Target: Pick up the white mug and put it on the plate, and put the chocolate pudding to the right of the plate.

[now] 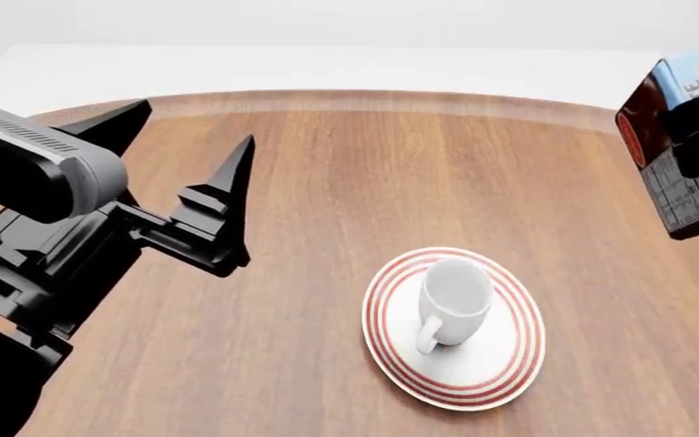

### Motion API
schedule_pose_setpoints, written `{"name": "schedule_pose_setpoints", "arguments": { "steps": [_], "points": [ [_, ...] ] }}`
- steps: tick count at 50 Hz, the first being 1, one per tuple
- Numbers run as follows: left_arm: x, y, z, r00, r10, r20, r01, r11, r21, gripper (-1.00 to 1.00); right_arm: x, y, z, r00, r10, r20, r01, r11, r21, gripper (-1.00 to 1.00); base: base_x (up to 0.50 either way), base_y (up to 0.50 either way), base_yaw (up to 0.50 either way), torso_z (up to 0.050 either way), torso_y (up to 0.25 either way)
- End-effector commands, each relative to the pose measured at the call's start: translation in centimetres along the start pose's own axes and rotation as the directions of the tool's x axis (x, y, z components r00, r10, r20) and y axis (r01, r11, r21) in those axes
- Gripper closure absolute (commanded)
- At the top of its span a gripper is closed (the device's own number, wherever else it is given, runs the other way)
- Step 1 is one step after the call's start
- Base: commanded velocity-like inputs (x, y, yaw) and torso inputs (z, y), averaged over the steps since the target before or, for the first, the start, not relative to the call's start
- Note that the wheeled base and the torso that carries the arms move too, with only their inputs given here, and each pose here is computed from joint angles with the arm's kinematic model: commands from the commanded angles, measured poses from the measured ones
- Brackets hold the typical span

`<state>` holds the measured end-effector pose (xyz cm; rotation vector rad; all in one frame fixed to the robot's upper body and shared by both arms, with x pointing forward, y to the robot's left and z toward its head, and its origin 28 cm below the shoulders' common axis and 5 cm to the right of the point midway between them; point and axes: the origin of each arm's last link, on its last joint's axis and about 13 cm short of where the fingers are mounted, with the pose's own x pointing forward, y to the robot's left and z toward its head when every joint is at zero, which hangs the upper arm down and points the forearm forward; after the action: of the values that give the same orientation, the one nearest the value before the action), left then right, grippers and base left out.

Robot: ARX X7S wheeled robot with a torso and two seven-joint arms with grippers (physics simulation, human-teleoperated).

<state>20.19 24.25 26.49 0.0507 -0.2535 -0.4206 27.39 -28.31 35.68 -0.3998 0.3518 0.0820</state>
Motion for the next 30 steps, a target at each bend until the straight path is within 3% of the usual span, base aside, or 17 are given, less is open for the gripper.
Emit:
{"name": "schedule_pose_setpoints", "arguments": {
  "steps": [1,13,16,18,30],
  "points": [
    [0.4,-0.2,0.4,0.999,-0.026,0.037,0.026,1.000,0.009,-1.00,-0.6,-0.7,-1.3,1.000,-0.019,-0.008,0.019,1.000,0.009,1.00,0.00,0.00,0.00,0.000,0.000],
    [0.6,-0.3,0.1,0.999,-0.030,0.040,0.030,1.000,0.000,-1.00,1.4,-0.3,-3.1,1.000,-0.011,-0.021,0.012,0.999,0.043,1.00,0.00,0.00,0.00,0.000,0.000],
    [0.6,-0.2,-0.1,0.999,-0.029,0.036,0.029,1.000,-0.002,-1.00,2.2,-0.2,-3.9,0.999,-0.033,-0.029,0.035,0.996,0.082,1.00,0.00,0.00,0.00,0.000,0.000],
    [0.6,-0.3,-0.1,0.999,-0.028,0.035,0.028,1.000,0.001,-1.00,2.8,-0.5,-4.3,0.994,-0.102,-0.030,0.105,0.987,0.118,1.00,0.00,0.00,0.00,0.000,0.000],
    [0.7,-0.4,-0.5,0.999,-0.031,0.030,0.031,0.999,-0.008,-1.00,4.0,-0.4,-5.1,0.989,-0.136,-0.051,0.142,0.978,0.153,1.00,0.00,0.00,0.00,0.000,0.000]
  ]
}}
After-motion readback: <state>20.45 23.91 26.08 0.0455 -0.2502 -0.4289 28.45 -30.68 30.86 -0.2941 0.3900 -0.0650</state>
